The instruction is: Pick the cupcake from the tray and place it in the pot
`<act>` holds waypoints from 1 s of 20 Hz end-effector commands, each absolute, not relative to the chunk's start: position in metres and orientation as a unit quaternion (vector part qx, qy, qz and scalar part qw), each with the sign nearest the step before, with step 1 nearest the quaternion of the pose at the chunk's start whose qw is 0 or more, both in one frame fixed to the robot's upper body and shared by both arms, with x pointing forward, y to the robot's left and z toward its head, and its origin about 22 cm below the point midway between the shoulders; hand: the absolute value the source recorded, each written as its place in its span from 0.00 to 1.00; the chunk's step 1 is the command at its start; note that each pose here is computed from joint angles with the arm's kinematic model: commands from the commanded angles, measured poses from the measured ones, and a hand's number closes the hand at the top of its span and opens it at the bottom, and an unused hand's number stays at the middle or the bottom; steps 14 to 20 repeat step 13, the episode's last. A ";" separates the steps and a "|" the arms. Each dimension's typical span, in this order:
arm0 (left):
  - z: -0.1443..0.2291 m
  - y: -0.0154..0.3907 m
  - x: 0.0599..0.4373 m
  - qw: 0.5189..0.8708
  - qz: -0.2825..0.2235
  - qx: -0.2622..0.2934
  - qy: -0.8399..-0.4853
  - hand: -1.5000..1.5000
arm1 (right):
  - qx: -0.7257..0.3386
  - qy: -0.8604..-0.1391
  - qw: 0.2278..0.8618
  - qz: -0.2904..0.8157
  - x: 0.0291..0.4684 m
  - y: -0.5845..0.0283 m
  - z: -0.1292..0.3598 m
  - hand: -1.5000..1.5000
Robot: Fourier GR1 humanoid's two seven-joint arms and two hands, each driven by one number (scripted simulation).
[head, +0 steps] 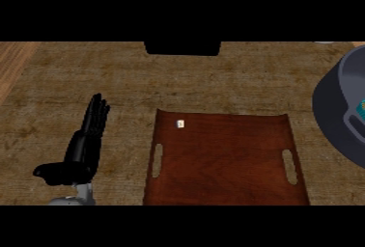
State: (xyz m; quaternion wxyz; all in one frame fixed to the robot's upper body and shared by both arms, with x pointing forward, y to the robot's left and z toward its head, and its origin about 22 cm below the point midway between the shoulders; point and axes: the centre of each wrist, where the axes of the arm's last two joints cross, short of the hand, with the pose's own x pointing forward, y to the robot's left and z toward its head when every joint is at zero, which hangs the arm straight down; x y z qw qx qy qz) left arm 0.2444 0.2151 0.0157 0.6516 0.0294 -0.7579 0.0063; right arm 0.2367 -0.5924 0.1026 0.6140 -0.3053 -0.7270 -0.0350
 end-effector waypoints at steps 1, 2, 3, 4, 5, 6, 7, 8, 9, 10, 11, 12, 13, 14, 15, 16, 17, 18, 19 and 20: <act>0.017 0.219 0.245 0.646 0.000 0.035 -0.763 0.50 | -0.310 -0.734 0.603 -0.037 0.220 -0.604 0.108 0.00; 0.018 0.217 0.249 0.645 0.008 0.030 -0.764 0.50 | -0.311 -0.734 0.602 -0.047 0.225 -0.602 0.112 0.00; 0.017 0.208 0.252 0.652 0.009 0.028 -0.758 0.50 | -0.325 -0.731 0.600 -0.037 0.220 -0.604 0.108 0.00; 0.016 0.216 0.246 0.652 0.008 0.028 -0.757 0.50 | -0.320 -0.727 0.606 -0.047 0.210 -0.607 0.102 0.00; 0.023 0.210 0.249 0.648 0.007 0.026 -0.761 0.50 | -0.326 -0.733 0.595 -0.053 0.215 -0.603 0.100 0.00; 0.011 0.219 0.242 0.643 0.005 0.032 -0.765 0.50 | -0.326 -0.732 0.593 -0.075 0.214 -0.608 0.111 0.00; 0.009 0.218 0.245 0.650 0.014 0.038 -0.759 0.50 | -0.317 -0.739 0.589 -0.084 0.197 -0.616 0.110 0.00; 0.008 0.215 0.246 0.649 0.007 0.031 -0.760 0.50 | -0.325 -0.734 0.588 -0.094 0.206 -0.611 0.108 0.00; 0.003 0.205 0.241 0.654 0.012 0.025 -0.756 0.50 | -0.337 -0.731 0.585 -0.101 0.208 -0.611 0.113 0.00; 0.005 0.209 0.248 0.649 0.006 0.033 -0.760 0.50 | -0.337 -0.733 0.582 -0.103 0.198 -0.614 0.107 0.00; 0.013 0.214 0.252 0.649 0.004 0.027 -0.760 0.50 | -0.335 -0.735 0.580 -0.106 0.199 -0.617 0.118 0.00; 0.008 0.213 0.246 0.648 0.009 0.034 -0.760 0.50 | -0.330 -0.735 0.581 -0.116 0.196 -0.620 0.121 0.00; 0.009 0.218 0.255 0.647 0.004 0.034 -0.762 0.50 | -0.347 -0.725 0.582 -0.121 0.201 -0.617 0.120 0.00; 0.009 0.218 0.255 0.647 0.004 0.034 -0.762 0.50 | -0.347 -0.725 0.582 -0.121 0.201 -0.617 0.120 0.00; 0.009 0.218 0.255 0.647 0.004 0.034 -0.762 0.50 | -0.347 -0.725 0.582 -0.121 0.201 -0.617 0.120 0.00; 0.009 0.218 0.255 0.647 0.004 0.034 -0.762 0.50 | -0.347 -0.725 0.582 -0.121 0.201 -0.617 0.120 0.00; 0.009 0.218 0.255 0.647 0.004 0.034 -0.762 0.50 | -0.347 -0.725 0.582 -0.121 0.201 -0.617 0.120 0.00; 0.009 0.218 0.255 0.647 0.004 0.034 -0.762 0.50 | -0.347 -0.725 0.582 -0.121 0.201 -0.617 0.120 0.00; 0.009 0.218 0.255 0.647 0.004 0.034 -0.762 0.50 | -0.347 -0.725 0.582 -0.121 0.201 -0.617 0.120 0.00; 0.009 0.218 0.255 0.647 0.004 0.034 -0.762 0.50 | -0.347 -0.725 0.582 -0.121 0.201 -0.617 0.120 0.00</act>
